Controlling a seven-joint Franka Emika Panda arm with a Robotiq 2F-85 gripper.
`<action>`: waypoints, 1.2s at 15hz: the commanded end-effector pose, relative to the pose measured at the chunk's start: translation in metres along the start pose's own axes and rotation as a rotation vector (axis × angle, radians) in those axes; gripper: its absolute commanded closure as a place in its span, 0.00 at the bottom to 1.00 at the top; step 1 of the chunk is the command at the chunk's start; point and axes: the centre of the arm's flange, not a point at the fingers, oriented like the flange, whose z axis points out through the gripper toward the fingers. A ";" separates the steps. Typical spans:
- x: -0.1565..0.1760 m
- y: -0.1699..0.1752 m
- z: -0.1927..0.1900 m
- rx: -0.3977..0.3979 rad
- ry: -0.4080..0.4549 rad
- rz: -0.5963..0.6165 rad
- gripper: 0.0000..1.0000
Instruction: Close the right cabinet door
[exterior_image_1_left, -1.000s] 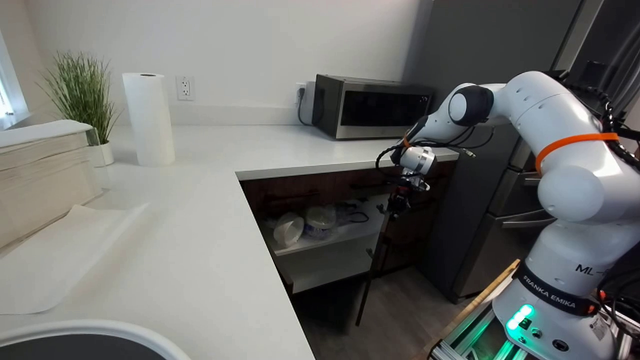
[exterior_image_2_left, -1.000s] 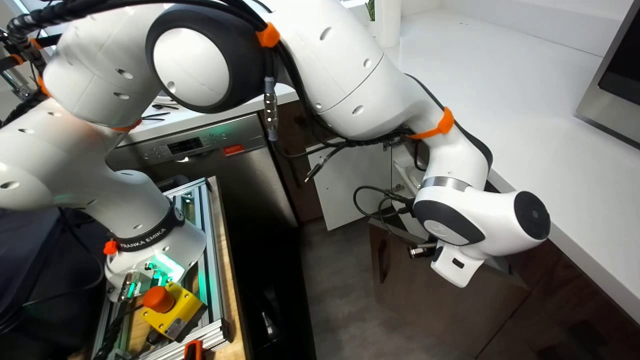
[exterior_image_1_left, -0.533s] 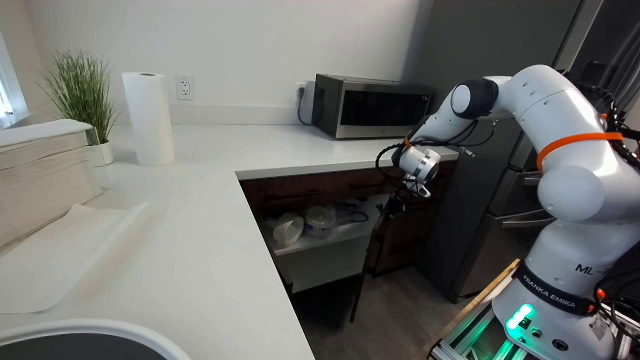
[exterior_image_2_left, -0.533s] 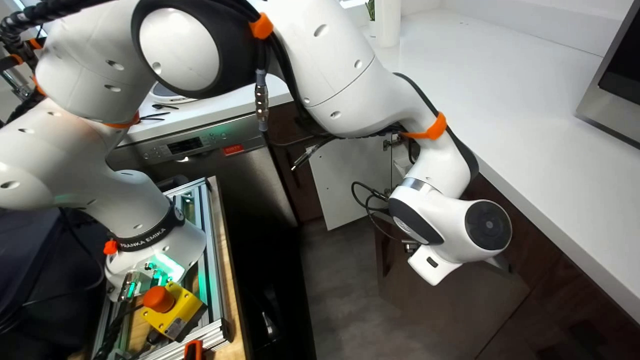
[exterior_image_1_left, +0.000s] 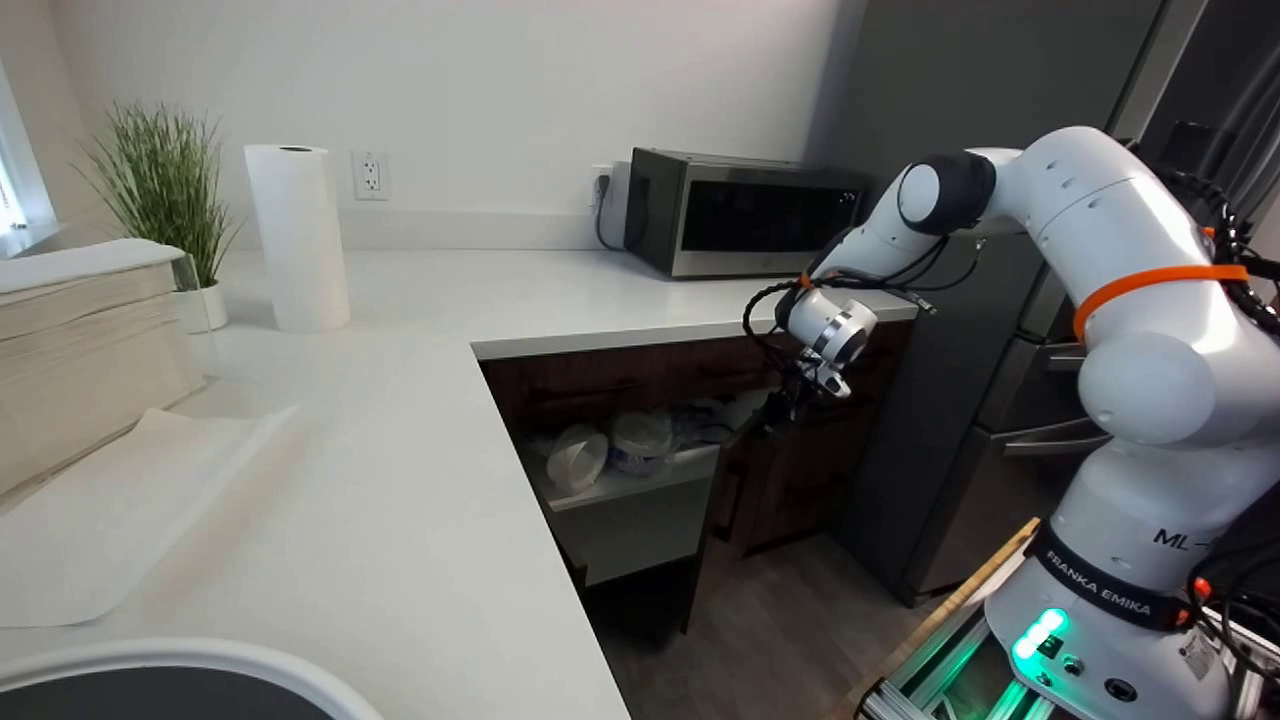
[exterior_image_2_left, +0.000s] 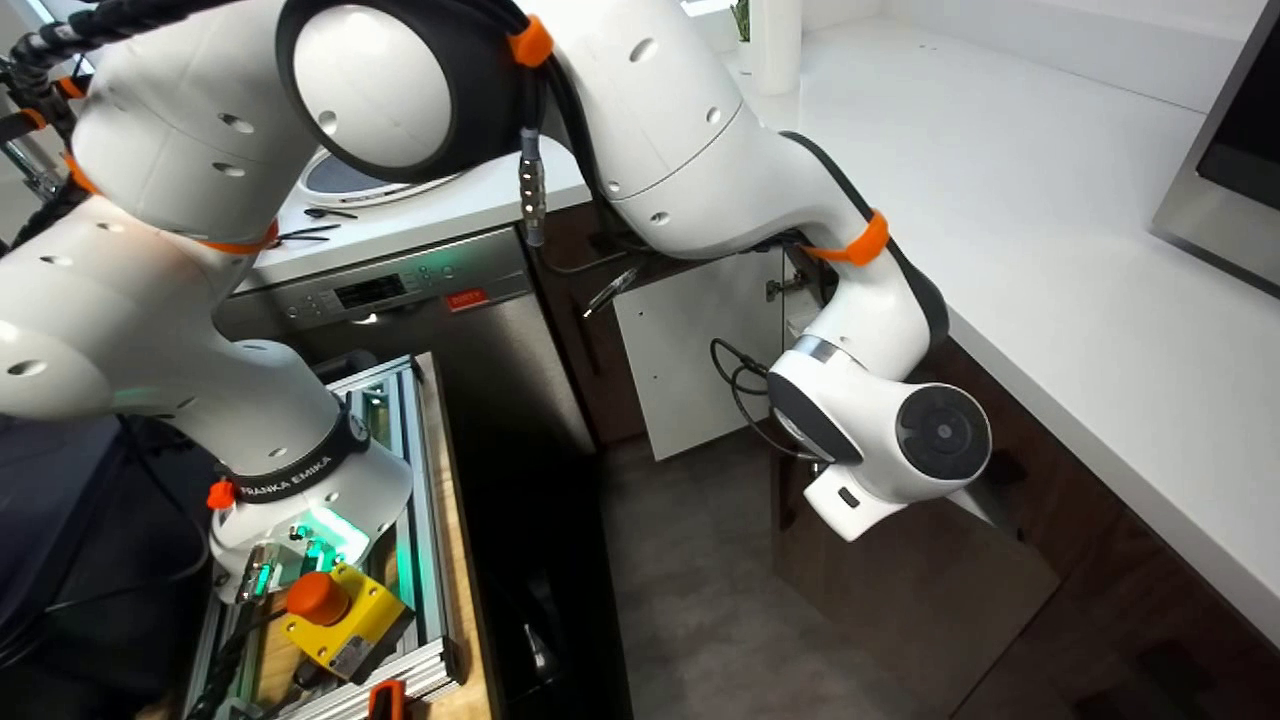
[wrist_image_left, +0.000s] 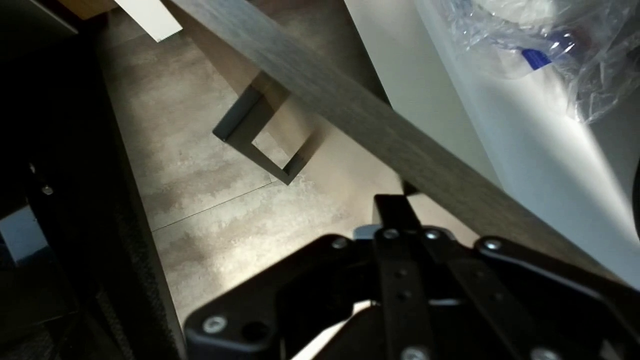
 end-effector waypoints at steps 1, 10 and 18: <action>0.000 0.000 0.000 0.000 0.000 0.001 0.99; -0.042 0.015 0.053 0.088 -0.211 0.229 1.00; -0.032 0.019 0.081 0.149 -0.313 0.226 1.00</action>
